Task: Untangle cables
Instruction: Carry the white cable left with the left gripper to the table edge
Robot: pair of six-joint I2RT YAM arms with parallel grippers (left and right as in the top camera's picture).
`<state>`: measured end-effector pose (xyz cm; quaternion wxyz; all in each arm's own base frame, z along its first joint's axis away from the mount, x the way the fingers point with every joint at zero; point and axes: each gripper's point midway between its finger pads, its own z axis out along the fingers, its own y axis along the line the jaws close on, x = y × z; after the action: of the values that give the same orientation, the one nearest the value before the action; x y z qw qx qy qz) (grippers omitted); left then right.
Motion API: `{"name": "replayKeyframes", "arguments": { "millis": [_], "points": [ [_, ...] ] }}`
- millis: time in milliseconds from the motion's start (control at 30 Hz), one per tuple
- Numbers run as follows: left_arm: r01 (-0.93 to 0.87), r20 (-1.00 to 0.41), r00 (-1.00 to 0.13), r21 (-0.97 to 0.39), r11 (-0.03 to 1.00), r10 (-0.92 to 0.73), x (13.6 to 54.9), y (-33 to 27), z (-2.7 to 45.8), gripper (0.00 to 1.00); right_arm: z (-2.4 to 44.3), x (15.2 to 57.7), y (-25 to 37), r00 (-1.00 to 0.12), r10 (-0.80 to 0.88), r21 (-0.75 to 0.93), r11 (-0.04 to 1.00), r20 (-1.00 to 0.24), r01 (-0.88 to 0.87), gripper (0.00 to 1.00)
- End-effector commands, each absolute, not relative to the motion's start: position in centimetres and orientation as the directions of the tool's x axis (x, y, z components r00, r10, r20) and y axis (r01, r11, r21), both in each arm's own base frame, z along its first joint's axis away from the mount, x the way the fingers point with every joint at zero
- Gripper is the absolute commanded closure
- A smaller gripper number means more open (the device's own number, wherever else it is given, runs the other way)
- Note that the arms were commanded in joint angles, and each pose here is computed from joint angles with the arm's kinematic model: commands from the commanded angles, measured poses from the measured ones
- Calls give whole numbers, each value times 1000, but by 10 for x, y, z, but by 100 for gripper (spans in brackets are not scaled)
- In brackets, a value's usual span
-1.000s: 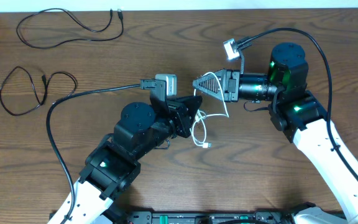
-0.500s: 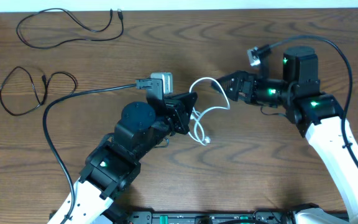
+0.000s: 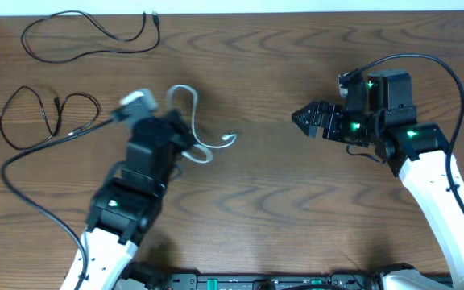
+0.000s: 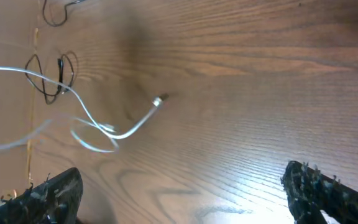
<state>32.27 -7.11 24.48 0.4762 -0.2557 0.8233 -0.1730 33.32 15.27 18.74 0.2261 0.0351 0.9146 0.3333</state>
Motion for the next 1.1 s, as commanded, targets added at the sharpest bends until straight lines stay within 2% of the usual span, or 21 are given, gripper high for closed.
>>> {"name": "replayKeyframes", "arguments": {
  "millis": [0,233,433,800,1000,1067],
  "points": [
    [-413,-694,-296,-527,743,-656,327,-14,248,93,191,334,150,-885,199,609,785,-421,-113,1],
    [-620,-679,-190,-477,623,-709,310,64,231,93,191,335,150,-885,199,609,785,-421,-113,1],
    [-758,-666,-80,-443,479,-742,287,124,219,93,191,335,148,-883,202,603,791,-424,-108,1],
    [-953,-656,174,-301,43,-734,225,243,167,93,189,333,148,-888,201,602,792,-414,-102,1],
    [-960,-714,244,-275,-57,-656,205,275,170,93,189,333,148,-889,201,602,792,-412,-100,1],
    [-965,-763,230,-260,-39,-605,203,286,183,93,189,333,148,-889,201,602,792,-412,-100,1]
  ]
}}
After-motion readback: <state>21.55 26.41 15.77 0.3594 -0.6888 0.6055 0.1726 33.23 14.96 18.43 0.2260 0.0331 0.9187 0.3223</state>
